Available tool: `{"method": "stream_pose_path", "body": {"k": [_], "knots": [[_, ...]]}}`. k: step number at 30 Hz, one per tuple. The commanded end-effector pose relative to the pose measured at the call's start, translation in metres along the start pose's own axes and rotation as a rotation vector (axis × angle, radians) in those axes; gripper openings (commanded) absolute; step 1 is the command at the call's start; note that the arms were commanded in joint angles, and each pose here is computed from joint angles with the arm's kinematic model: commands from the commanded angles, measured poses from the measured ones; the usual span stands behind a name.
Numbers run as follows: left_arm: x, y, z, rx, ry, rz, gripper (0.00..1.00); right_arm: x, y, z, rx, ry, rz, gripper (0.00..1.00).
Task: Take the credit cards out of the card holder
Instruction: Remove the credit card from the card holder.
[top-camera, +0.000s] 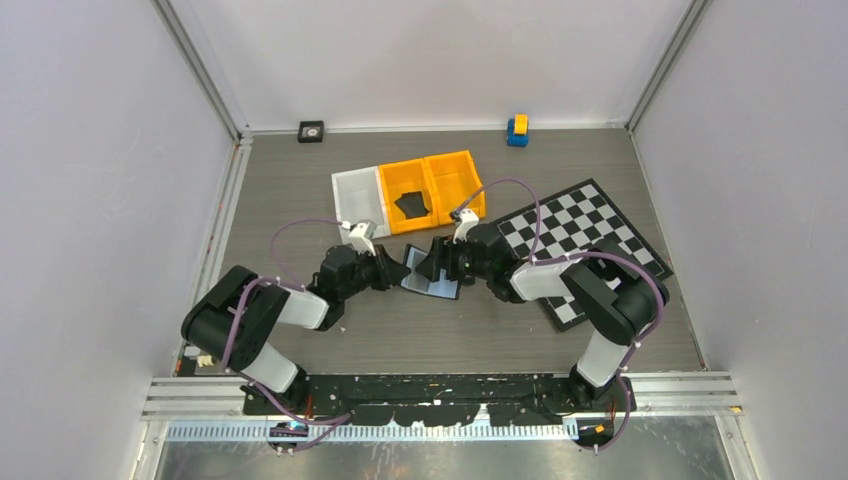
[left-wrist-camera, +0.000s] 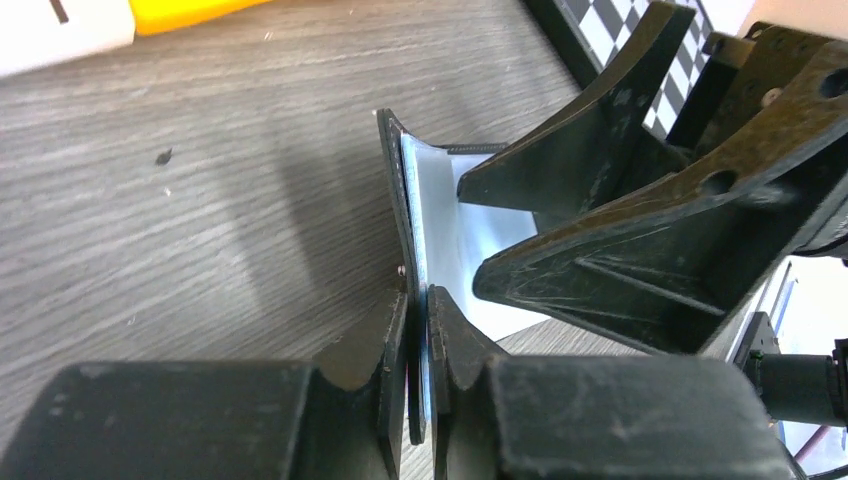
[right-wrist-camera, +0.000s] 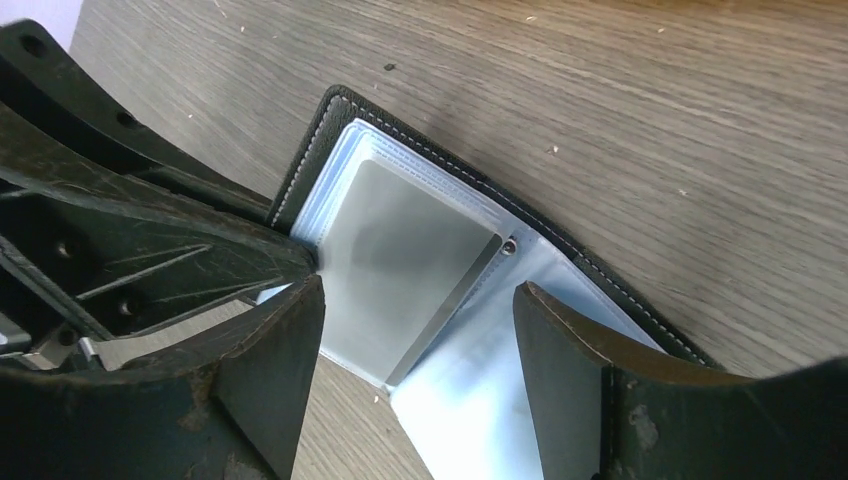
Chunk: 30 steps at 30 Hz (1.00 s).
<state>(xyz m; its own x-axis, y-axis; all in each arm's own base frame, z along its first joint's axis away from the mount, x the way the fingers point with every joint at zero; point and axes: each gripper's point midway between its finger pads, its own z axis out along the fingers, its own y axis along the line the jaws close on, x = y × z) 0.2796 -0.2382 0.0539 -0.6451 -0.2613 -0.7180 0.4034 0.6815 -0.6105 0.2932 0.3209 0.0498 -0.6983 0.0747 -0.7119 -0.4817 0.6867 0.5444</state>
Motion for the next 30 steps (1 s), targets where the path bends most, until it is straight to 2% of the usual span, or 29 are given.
{"method": "stream_pose_path", "body": {"k": [1, 5, 10, 21, 26, 30], "knots": [[-0.023, -0.017, 0.007, 0.08, -0.093, 0.052, 0.12, -0.028, 0.007, -0.005, 0.007, -0.103, -0.069, 0.73], [-0.027, -0.02, 0.002, 0.117, -0.155, 0.048, 0.1, -0.031, 0.007, -0.011, 0.013, -0.123, -0.066, 0.71], [-0.02, -0.025, 0.002, 0.151, -0.125, 0.041, 0.09, -0.035, 0.005, -0.021, 0.041, -0.135, -0.089, 0.67], [-0.025, -0.038, -0.006, 0.188, -0.125, -0.008, 0.08, -0.037, 0.009, -0.04, 0.059, -0.126, -0.089, 0.66], [-0.032, -0.048, -0.012, 0.184, -0.096, -0.013, 0.07, -0.051, 0.028, -0.053, 0.008, -0.147, -0.086, 0.66], [-0.04, -0.043, -0.022, 0.107, -0.107, 0.024, 0.08, -0.045, 0.021, -0.046, 0.022, -0.139, -0.079, 0.66]]}}
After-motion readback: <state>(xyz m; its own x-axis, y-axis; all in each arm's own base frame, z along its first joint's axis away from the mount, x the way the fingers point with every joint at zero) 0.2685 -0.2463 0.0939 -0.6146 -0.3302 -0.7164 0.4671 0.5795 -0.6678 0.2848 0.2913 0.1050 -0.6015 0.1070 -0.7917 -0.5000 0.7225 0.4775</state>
